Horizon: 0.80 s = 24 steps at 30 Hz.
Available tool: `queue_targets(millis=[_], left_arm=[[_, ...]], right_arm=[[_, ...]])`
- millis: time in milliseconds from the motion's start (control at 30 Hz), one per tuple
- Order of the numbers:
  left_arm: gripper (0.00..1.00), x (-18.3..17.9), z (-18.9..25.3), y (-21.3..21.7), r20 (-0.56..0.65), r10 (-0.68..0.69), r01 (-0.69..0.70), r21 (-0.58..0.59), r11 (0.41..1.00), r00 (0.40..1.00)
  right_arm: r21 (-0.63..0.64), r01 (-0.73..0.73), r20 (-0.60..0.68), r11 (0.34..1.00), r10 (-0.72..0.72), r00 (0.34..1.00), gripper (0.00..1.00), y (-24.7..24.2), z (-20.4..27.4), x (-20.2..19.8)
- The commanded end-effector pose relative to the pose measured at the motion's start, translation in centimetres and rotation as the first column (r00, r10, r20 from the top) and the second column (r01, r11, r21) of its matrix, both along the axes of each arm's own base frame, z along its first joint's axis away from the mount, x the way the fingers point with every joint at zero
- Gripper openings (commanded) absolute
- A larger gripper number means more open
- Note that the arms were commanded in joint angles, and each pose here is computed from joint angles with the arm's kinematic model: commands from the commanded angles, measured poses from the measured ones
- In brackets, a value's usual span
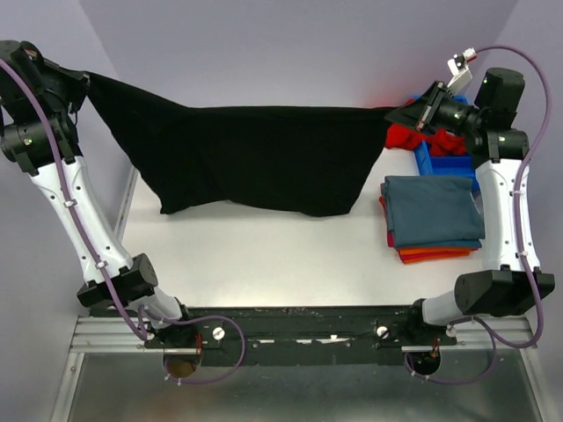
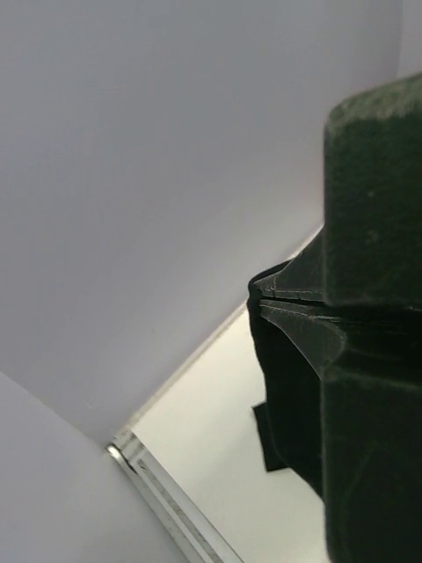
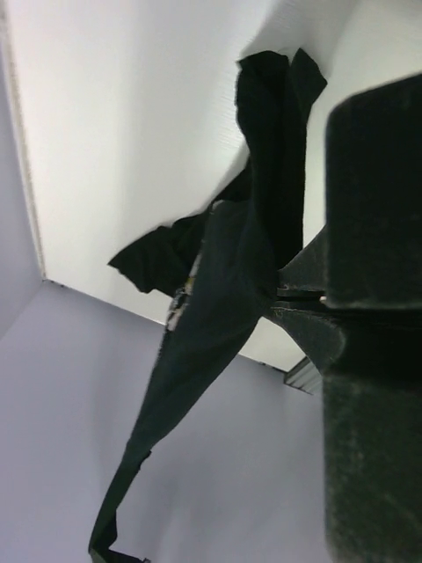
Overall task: Fold and stack the t-shirts
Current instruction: Flatten out the tshirt
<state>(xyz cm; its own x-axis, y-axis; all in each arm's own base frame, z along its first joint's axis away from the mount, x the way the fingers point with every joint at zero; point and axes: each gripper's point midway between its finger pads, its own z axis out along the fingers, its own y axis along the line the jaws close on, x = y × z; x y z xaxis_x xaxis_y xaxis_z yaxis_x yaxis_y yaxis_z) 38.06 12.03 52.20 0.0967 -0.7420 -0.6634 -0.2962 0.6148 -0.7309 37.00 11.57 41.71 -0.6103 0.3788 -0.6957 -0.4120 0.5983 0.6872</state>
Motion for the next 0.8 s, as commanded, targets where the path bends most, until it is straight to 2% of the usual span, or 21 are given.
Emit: queue_targets(millis=[0,133,233,367,500,567,667,767], left_arm=[[0.0,0.5,-4.5,0.7,-0.019,0.018,-0.019,-0.05,0.999,1.0],[0.0,-0.8,-12.0,0.0,-0.124,0.026,-0.035,-0.07,0.997,0.992],[0.0,-1.4,-17.1,-1.9,-0.191,-0.013,0.0,-0.07,0.998,0.981],[0.0,-2.3,-22.0,-3.5,-0.272,-0.031,0.019,-0.046,0.999,0.962],[0.0,-2.5,-24.4,-3.3,-0.335,-0.029,0.024,-0.02,1.0,0.942],[0.0,-2.4,-24.8,-3.2,-0.345,-0.026,0.022,-0.016,1.0,0.938],[0.0,-2.2,-24.5,-3.2,-0.34,-0.028,0.024,-0.018,1.0,0.94],[0.0,-2.0,-24.1,-3.1,-0.335,-0.028,0.024,-0.015,1.0,0.942]], right_arm=[[0.029,0.042,-0.206,0.999,-0.035,0.978,0.01,-0.3,-8.4,0.7],[-0.059,0.048,-0.373,0.997,-0.066,0.925,0.01,1.0,-18.5,-1.2],[-0.148,-0.052,-0.495,0.988,-0.029,0.869,0.01,3.9,-25.5,-4.4],[-0.184,-0.177,-0.591,0.967,0.035,0.806,0.01,6.9,-31.7,-8.5],[-0.245,-0.174,-0.602,0.954,-0.009,0.798,0.01,6.0,-34.3,-9.5],[-0.274,-0.171,-0.596,0.947,-0.027,0.802,0.04,5.6,-34.8,-9.5],[-0.289,-0.153,-0.554,0.945,-0.035,0.832,0.26,5.4,-34.5,-8.9],[-0.3,-0.131,-0.517,0.945,-0.046,0.855,0.35,5.3,-34.3,-8.2]])
